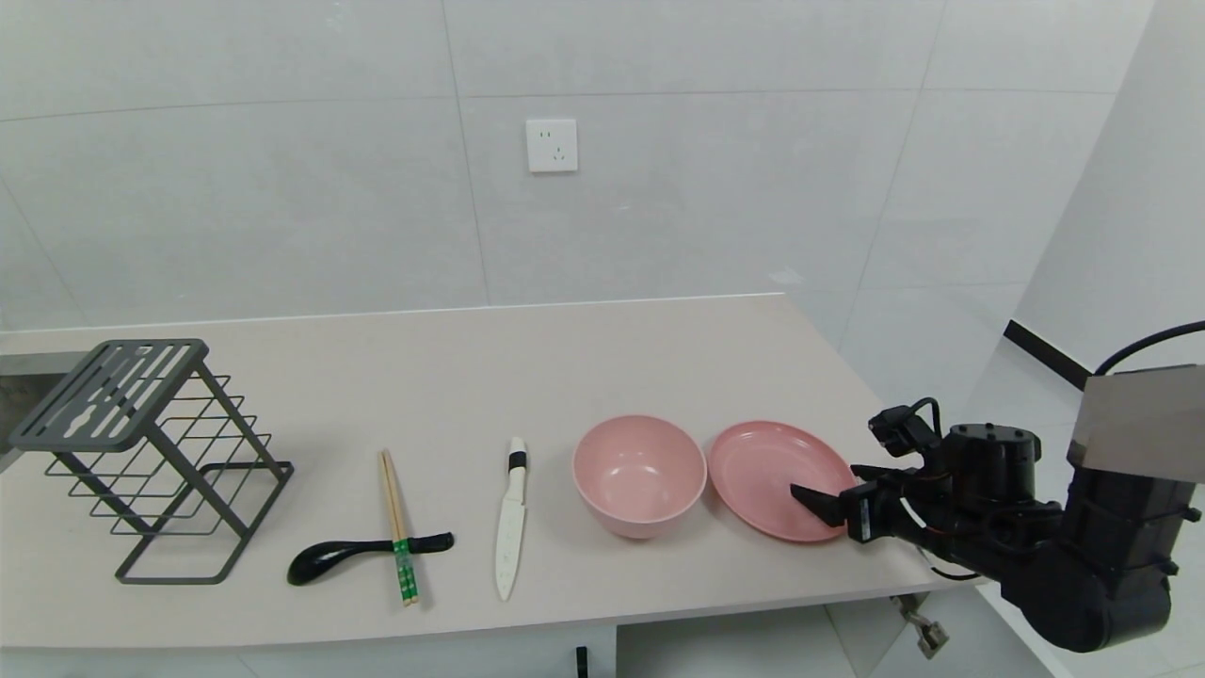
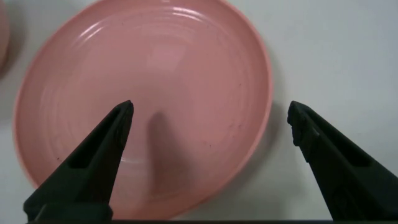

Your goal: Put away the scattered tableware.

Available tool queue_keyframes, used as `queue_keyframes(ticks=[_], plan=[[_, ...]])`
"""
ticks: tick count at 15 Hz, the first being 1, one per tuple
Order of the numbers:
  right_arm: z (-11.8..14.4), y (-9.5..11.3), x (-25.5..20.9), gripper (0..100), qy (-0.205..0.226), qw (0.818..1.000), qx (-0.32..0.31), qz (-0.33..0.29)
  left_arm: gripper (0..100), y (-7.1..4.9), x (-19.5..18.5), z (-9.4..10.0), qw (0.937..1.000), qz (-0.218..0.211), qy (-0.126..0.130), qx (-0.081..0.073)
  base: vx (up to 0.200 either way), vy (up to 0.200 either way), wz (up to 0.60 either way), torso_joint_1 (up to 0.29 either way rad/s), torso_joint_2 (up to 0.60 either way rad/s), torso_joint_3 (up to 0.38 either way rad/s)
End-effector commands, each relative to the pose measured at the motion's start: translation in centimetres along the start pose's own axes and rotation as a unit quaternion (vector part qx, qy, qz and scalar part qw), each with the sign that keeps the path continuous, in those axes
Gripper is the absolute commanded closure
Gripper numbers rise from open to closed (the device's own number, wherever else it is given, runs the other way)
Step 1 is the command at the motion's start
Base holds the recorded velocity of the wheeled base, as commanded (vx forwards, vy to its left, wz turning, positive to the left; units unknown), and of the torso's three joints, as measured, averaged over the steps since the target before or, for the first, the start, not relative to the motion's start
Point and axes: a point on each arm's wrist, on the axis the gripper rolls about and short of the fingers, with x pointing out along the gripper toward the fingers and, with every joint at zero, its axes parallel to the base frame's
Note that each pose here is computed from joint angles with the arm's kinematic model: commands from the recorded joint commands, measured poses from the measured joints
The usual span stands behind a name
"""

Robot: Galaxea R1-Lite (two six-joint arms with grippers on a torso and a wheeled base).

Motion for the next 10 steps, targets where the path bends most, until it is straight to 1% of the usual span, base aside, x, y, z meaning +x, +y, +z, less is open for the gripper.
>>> queue_keyframes(ticks=[1,6,7,10], plan=[[-0.44,0.35,0.28,0,0.009,1.0,-0.001,0.007,0,0.0,0.01,0.01,1.0,0.0,0.001,0.0,0.0,0.0,0.0,0.0,0.0,0.0],[-0.66,0.94,0.62,0,0.014,1.0,-0.005,0.015,0,0.0,0.01,0.01,1.0,0.0,0.001,0.0,0.0,0.0,0.0,0.0,0.0,0.0],[-0.75,0.84,0.6,100,0.016,1.0,-0.003,0.013,0,0.0,0.01,0.01,1.0,0.0,0.001,0.0,0.0,0.0,0.0,0.0,0.0,0.0],[-1.11,0.11,0.59,100,0.021,1.0,0.005,-0.001,0,0.0,0.01,0.01,1.0,0.0,0.001,0.0,0.0,0.0,0.0,0.0,0.0,0.0]])
